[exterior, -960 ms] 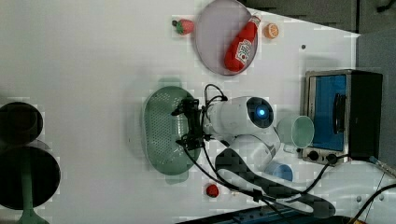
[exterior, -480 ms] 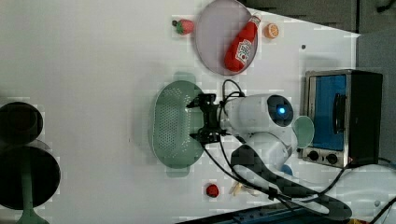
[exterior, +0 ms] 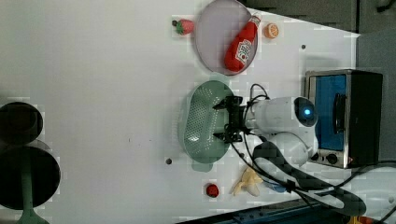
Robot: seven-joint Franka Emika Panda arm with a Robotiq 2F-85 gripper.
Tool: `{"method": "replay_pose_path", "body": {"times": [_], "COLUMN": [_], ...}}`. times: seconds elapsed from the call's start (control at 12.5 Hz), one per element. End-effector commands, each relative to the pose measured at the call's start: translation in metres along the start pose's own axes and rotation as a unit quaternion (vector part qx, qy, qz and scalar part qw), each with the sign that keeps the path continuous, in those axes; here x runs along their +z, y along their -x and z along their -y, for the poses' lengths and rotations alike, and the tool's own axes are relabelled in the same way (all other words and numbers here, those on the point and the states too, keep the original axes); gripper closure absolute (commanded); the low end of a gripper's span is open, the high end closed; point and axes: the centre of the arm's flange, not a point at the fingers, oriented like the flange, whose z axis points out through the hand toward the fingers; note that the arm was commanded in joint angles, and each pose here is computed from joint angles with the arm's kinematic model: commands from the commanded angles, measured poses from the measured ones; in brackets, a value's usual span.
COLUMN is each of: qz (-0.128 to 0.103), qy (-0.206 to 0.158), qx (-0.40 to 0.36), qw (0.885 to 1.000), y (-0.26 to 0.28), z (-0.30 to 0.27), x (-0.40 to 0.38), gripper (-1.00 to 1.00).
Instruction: Drag strainer left to right.
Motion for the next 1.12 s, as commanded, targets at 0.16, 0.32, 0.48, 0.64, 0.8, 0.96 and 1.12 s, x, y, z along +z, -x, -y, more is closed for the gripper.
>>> {"method": "replay_pose_path", "body": {"times": [0.16,0.32,0.48,0.64,0.8,0.96,1.12], "qz": [-0.011,-0.015,-0.018,-0.021,-0.025,-0.027,-0.030], "qy": [-0.006,-0.004,-0.008,-0.009,-0.011,-0.018,-0.019], "qx": [-0.038,-0.047,-0.043,-0.032,-0.018,-0.011,-0.030], "qw": [0.999,0.999,0.999,0.999,0.999,0.999,0.999], "y": [-0.046,-0.071,-0.097,-0.120,-0.142,-0.161,-0.179], "z": [0.012,0.016,0.021,0.025,0.028,0.031,0.032], "x": [-0.011,-0.010,-0.011,-0.012,-0.012,-0.013,-0.012], "gripper": [-1.00,-1.00,-1.00,-1.00,-1.00,-1.00,-1.00]}}
